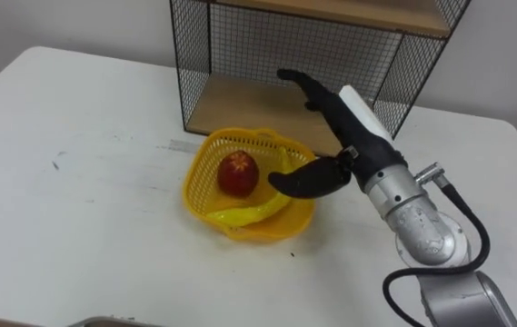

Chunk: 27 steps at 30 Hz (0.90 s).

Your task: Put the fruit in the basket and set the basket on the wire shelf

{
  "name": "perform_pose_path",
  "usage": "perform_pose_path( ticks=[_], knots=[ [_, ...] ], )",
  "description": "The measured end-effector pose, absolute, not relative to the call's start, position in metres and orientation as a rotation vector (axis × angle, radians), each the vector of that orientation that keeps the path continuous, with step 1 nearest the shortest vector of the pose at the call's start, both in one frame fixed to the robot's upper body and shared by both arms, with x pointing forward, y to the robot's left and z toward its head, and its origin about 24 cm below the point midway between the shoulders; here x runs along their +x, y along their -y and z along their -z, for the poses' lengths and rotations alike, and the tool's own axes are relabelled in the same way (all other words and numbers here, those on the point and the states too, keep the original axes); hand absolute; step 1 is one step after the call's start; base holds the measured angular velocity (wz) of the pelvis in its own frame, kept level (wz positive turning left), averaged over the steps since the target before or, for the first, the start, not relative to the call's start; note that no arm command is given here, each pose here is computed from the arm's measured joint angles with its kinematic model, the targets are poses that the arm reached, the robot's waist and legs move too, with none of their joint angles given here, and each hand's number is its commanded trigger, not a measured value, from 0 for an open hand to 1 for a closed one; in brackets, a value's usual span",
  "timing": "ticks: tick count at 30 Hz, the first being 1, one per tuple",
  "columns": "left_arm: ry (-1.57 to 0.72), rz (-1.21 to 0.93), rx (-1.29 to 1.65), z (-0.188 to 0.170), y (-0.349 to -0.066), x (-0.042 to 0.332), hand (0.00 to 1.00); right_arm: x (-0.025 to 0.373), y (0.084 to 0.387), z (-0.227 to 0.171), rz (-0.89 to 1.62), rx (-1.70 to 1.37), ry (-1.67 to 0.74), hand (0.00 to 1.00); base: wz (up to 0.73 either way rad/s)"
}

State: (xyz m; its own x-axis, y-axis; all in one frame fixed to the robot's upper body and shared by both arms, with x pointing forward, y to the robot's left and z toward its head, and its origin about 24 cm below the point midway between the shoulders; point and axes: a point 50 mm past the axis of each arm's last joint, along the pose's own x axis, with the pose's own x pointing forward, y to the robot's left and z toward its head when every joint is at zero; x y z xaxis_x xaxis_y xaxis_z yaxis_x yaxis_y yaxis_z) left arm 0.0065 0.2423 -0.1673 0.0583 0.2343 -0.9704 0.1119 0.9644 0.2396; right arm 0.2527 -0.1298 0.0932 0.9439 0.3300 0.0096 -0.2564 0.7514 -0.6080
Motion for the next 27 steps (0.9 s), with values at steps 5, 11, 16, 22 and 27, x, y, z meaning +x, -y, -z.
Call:
perform_pose_path(
  ticks=[5, 11, 16, 22, 27],
  knots=[
    [-1.510, -0.096, 0.282, 0.167, -0.242, 0.009, 0.00, 0.253, 0.130, -0.093, -0.322, -0.645, 0.119, 0.00, 0.00],
    [-1.496, -0.102, 0.273, 0.167, -0.242, 0.013, 0.00, 0.253, 0.130, -0.093, -0.315, -0.633, 0.121, 0.00, 0.00],
    [-1.495, -0.122, 0.247, 0.167, -0.242, 0.009, 0.00, 0.253, 0.132, -0.094, -0.294, -0.609, 0.125, 0.00, 0.00],
    [-1.517, -0.169, 0.200, 0.167, -0.242, -0.003, 0.00, 0.255, 0.138, -0.096, -0.262, -0.536, 0.124, 0.00, 0.00],
    [-1.506, -0.327, 0.123, 0.166, -0.248, -0.010, 0.00, 0.256, 0.152, -0.097, -0.160, -0.441, 0.130, 0.00, 0.00]
  ],
)
